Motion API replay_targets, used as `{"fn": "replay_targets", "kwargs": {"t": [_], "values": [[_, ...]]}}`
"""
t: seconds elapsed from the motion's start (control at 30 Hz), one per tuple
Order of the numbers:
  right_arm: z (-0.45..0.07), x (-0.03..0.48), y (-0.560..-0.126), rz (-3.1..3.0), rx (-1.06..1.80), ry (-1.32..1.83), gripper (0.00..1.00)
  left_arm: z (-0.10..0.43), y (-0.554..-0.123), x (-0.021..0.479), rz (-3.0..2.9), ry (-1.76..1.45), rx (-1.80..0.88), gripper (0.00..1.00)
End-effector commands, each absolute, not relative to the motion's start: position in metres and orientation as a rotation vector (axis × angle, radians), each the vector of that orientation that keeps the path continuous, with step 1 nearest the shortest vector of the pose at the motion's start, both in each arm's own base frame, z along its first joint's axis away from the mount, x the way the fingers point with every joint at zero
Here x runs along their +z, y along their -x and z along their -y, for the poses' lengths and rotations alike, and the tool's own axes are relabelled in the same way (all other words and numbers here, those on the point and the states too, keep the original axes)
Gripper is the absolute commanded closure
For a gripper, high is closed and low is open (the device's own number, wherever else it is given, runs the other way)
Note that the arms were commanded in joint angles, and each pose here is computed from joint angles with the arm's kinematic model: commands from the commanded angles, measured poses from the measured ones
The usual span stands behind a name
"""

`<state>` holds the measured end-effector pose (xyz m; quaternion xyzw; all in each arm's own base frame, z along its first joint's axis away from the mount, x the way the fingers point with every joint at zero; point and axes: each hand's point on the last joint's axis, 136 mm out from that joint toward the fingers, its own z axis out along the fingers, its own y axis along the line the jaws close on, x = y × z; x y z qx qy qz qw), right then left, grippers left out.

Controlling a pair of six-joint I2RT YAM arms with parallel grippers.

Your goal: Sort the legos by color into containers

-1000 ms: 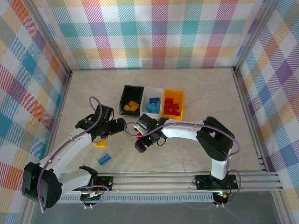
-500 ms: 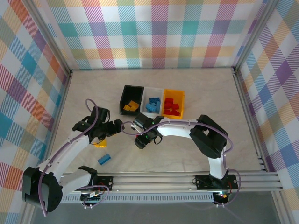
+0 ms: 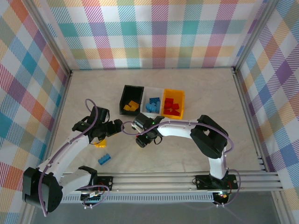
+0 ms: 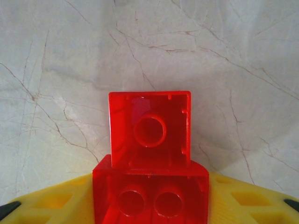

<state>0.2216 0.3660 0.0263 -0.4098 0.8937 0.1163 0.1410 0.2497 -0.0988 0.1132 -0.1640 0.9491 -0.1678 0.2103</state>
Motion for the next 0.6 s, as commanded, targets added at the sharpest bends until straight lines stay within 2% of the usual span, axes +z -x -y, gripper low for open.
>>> {"fn": "replay_targets", "kwargs": {"t": [0.0, 0.27, 0.43, 0.57], "values": [[-0.361, 0.046, -0.219, -2.558, 0.345, 1.135, 0.45, 0.094, -0.243, 0.112, -2.654, 0.450, -0.461, 0.12], [-0.327, 0.058, -0.214, -2.571, 0.370, 1.025, 0.47, 0.096, -0.244, 0.113, -2.651, 0.438, -0.468, 0.12], [-0.331, 0.060, -0.211, -2.567, 0.407, 1.060, 0.46, 0.097, -0.246, 0.112, -2.655, 0.437, -0.475, 0.12], [-0.335, 0.061, -0.217, -2.561, 0.392, 1.054, 0.51, 0.098, -0.245, 0.113, -2.652, 0.435, -0.478, 0.12]]}}
